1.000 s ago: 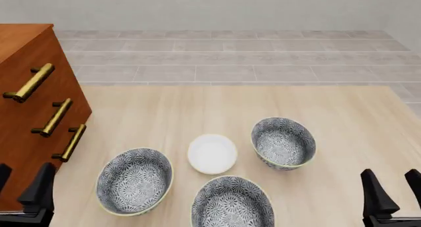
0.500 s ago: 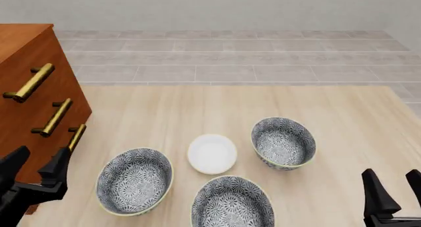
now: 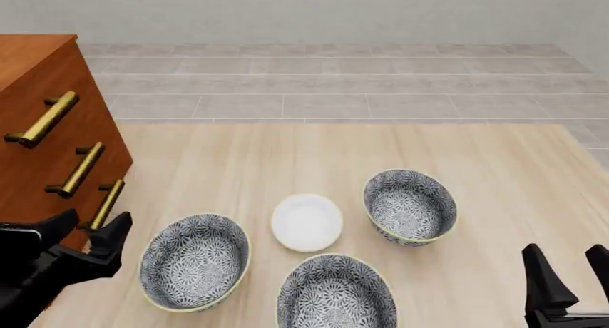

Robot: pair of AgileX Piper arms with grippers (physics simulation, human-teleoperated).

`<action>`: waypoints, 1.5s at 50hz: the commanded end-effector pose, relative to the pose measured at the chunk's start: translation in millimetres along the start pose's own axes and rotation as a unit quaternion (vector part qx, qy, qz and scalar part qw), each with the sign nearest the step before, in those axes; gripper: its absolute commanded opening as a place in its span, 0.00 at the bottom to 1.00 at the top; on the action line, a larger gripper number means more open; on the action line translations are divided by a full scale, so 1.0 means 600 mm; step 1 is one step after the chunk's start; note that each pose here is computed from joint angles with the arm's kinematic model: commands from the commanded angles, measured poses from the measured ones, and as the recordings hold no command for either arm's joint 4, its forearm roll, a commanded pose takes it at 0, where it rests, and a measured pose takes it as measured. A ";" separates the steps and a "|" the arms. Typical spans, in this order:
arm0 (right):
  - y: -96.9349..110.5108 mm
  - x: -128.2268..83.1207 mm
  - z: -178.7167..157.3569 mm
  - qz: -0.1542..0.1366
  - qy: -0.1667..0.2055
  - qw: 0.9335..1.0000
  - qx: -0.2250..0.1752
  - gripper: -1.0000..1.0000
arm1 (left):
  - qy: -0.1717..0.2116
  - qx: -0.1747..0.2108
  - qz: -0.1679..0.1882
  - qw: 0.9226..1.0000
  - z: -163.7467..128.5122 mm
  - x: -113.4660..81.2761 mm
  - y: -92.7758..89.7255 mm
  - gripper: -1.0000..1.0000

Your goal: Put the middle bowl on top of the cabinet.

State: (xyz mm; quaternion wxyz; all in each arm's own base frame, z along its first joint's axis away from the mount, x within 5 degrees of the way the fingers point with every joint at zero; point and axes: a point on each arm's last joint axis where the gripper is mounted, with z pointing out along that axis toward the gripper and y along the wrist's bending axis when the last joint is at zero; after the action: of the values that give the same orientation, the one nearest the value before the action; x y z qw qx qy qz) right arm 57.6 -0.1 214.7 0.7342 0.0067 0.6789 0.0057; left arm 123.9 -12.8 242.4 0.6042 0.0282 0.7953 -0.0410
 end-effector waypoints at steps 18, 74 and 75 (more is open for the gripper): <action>0.000 0.001 -0.001 0.004 0.001 1.000 0.001 1.00 | 0.063 0.002 -0.040 0.997 0.027 0.059 -0.001 1.00; -0.001 0.002 0.001 0.005 0.003 1.000 0.003 1.00 | 0.111 0.003 -0.056 0.992 0.084 0.131 -0.003 1.00; -0.001 0.001 0.001 0.006 0.003 1.000 0.004 1.00 | 0.112 0.003 -0.057 0.992 0.085 0.132 -0.003 1.00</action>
State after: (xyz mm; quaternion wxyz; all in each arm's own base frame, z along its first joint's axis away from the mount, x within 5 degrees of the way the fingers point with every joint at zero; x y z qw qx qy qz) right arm 57.9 -0.5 214.0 0.7326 0.0127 0.6805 0.0069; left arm 150.0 -19.2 157.5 0.5140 -0.0097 0.8547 -0.0718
